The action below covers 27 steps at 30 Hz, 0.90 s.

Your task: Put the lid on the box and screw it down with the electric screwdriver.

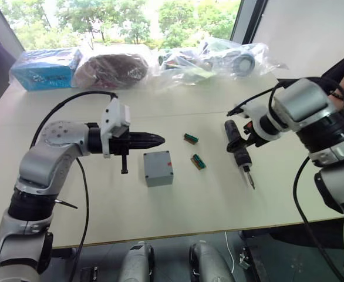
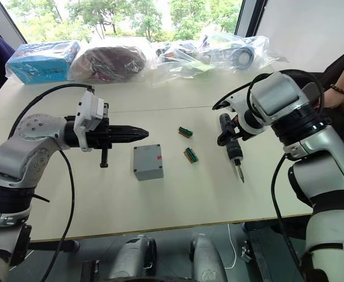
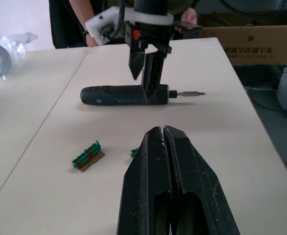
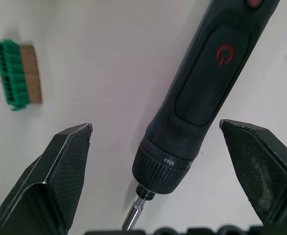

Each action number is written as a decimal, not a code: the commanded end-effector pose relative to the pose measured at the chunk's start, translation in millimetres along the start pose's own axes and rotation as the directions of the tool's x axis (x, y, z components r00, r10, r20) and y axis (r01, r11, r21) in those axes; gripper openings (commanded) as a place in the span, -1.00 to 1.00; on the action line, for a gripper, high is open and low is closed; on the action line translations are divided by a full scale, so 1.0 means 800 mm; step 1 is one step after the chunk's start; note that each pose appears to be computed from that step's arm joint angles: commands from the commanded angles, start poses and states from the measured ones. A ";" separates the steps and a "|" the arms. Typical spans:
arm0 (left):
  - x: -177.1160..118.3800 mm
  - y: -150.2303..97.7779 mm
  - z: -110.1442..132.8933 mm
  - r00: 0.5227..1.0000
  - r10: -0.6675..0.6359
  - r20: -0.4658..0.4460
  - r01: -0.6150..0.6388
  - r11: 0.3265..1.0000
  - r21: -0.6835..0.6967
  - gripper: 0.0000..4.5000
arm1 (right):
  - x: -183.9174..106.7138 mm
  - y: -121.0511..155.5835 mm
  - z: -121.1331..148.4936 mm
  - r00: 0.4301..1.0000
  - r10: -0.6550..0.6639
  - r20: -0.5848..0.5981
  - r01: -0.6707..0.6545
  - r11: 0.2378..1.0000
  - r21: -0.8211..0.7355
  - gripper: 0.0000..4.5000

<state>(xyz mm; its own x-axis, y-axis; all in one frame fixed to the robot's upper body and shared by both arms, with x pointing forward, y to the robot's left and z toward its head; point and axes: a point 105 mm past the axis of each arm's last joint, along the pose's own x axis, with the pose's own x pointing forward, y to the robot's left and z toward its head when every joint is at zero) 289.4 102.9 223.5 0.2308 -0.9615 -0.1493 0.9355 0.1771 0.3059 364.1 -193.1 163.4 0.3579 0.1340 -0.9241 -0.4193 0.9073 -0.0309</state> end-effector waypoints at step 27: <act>-0.012 -0.005 0.001 0.998 0.058 -0.037 -0.056 0.997 0.049 -1.00 | 0.021 -0.030 0.036 0.995 -0.082 0.055 0.083 0.996 -0.014 -0.14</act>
<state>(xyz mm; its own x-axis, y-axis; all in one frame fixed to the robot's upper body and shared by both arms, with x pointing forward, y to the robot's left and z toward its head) 285.9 107.3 216.3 0.2860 -0.9426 -0.1723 0.9229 0.2226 0.3143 388.8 -207.8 136.0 0.3282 0.0717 -0.9419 -0.3419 0.9385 -0.0477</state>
